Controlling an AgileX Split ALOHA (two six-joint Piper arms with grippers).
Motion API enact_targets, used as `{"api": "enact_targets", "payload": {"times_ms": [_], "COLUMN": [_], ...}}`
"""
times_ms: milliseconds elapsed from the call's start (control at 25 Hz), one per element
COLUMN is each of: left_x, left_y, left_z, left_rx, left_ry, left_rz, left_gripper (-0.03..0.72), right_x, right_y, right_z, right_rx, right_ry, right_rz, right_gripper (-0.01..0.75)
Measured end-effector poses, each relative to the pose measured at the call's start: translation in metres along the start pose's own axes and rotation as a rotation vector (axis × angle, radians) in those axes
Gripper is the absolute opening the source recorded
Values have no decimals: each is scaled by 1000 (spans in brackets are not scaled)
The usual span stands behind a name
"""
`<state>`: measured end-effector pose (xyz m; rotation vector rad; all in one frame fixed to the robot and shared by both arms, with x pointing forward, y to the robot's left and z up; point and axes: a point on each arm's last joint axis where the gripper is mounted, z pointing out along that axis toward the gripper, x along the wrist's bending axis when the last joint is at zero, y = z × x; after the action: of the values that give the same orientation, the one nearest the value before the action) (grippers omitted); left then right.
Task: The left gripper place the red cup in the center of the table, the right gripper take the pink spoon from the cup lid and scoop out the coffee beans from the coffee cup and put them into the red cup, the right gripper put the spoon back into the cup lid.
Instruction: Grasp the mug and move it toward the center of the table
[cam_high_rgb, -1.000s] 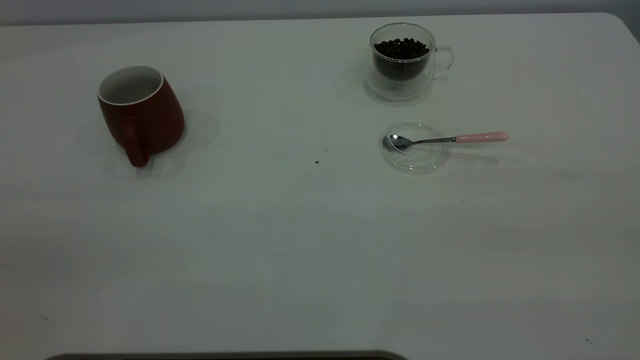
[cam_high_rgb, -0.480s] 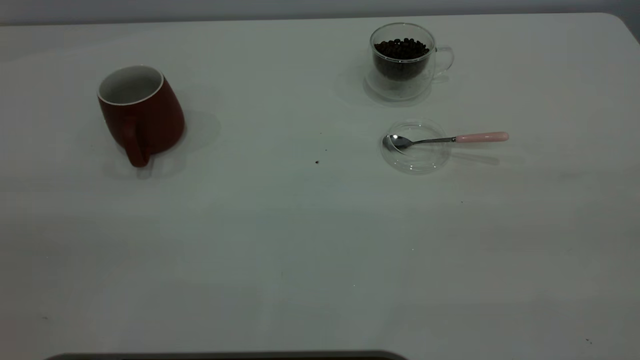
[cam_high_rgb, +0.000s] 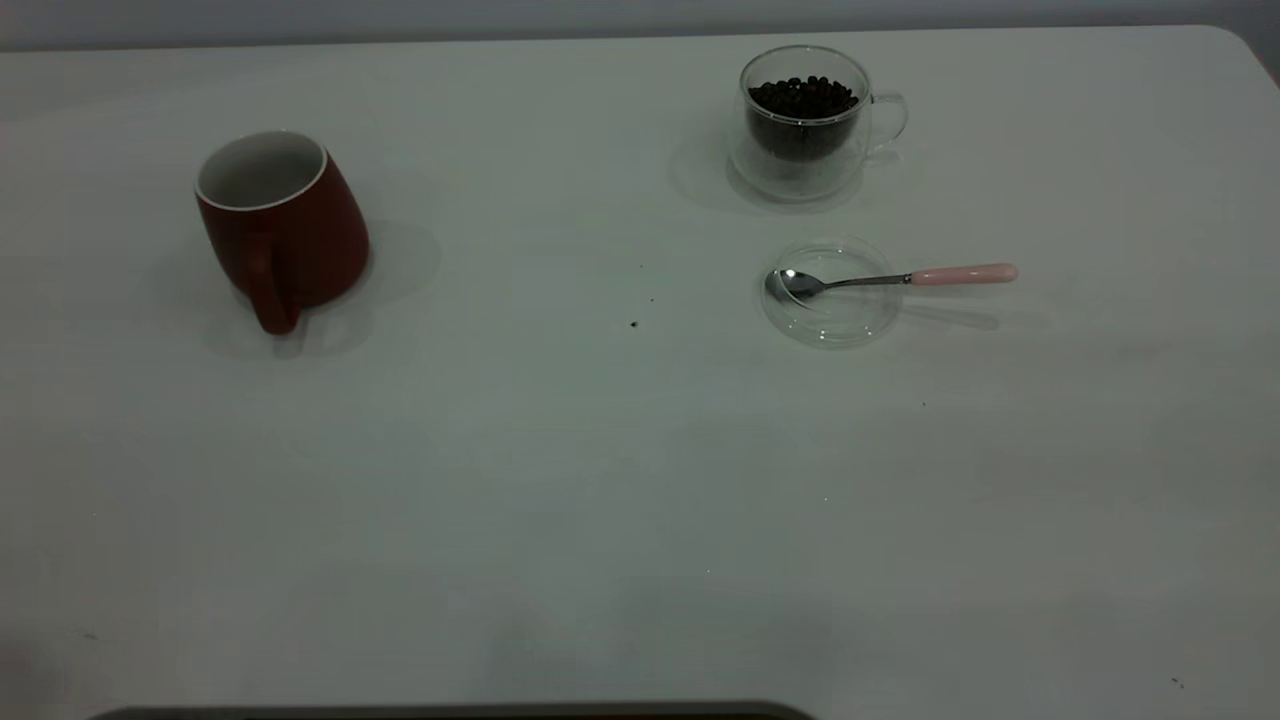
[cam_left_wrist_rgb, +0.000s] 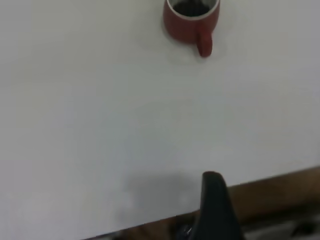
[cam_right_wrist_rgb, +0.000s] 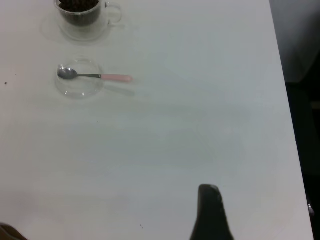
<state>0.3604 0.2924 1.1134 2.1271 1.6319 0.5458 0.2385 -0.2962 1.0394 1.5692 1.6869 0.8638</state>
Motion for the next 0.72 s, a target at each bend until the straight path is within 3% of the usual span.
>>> {"api": "enact_targets", "payload": {"times_ms": [280, 560, 720], "left_x": [22, 38, 43], "left_y": [49, 60, 63], "left_z": [64, 136, 181], "left_rx": [180, 375, 403], "left_ry": [14, 1, -32], "left_rz": [261, 509, 671], "left_gripper": [588, 588, 588], "right_x": [0, 0, 0], "right_y": [0, 0, 0], "right_z": [0, 0, 0], "right_rx": [0, 0, 0], "right_ry": [0, 0, 0], "right_rz": [0, 0, 0], "right_gripper": [573, 573, 573]}}
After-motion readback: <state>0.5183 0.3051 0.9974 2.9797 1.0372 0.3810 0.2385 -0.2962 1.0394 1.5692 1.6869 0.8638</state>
